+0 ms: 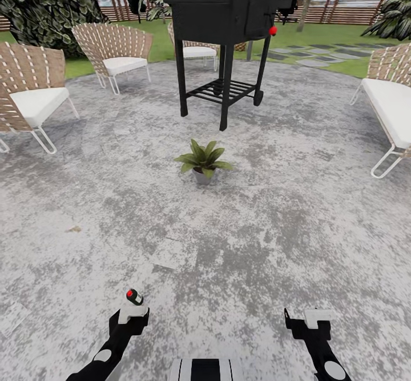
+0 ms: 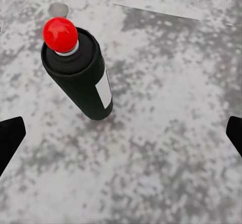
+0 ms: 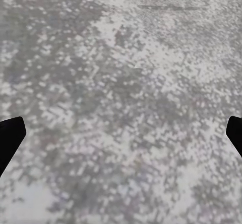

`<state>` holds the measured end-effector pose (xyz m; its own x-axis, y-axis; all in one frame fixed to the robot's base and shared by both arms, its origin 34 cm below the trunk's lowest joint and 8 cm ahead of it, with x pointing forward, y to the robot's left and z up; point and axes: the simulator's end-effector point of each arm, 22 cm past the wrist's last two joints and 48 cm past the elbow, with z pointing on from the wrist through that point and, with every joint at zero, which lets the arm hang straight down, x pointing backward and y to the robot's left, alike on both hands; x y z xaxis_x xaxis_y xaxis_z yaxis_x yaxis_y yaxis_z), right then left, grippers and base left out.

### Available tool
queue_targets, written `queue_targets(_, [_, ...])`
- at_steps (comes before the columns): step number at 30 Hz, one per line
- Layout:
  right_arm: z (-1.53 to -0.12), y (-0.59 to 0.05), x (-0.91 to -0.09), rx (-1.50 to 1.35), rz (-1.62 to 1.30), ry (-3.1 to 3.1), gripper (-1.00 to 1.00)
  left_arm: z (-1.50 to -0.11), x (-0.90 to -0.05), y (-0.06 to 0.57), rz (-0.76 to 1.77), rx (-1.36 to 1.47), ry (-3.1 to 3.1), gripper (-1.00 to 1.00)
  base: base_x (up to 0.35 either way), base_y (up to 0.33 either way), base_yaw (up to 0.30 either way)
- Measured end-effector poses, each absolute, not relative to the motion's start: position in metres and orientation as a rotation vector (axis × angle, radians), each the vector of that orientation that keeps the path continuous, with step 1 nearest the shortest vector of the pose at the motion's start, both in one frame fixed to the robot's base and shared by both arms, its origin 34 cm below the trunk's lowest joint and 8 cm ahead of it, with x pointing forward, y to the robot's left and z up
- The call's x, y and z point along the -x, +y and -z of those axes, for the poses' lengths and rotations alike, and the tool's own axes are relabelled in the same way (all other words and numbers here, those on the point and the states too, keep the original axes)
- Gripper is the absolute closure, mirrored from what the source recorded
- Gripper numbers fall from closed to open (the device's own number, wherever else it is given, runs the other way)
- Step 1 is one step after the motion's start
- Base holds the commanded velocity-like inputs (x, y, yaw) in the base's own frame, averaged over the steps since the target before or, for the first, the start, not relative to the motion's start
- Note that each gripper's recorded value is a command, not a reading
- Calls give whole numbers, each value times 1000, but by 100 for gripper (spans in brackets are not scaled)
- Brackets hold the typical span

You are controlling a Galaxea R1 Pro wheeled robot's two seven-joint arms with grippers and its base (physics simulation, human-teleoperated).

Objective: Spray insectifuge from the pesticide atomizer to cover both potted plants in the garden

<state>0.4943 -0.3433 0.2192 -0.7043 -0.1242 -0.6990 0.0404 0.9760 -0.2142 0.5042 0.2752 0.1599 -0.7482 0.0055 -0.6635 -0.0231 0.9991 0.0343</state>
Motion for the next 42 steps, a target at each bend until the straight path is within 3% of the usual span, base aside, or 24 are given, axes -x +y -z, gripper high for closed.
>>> queue_targets(42, [-220,-343,-495,58,273,2336,-100,-161,-506,277,-55,14,2413,-100,0,0,63])
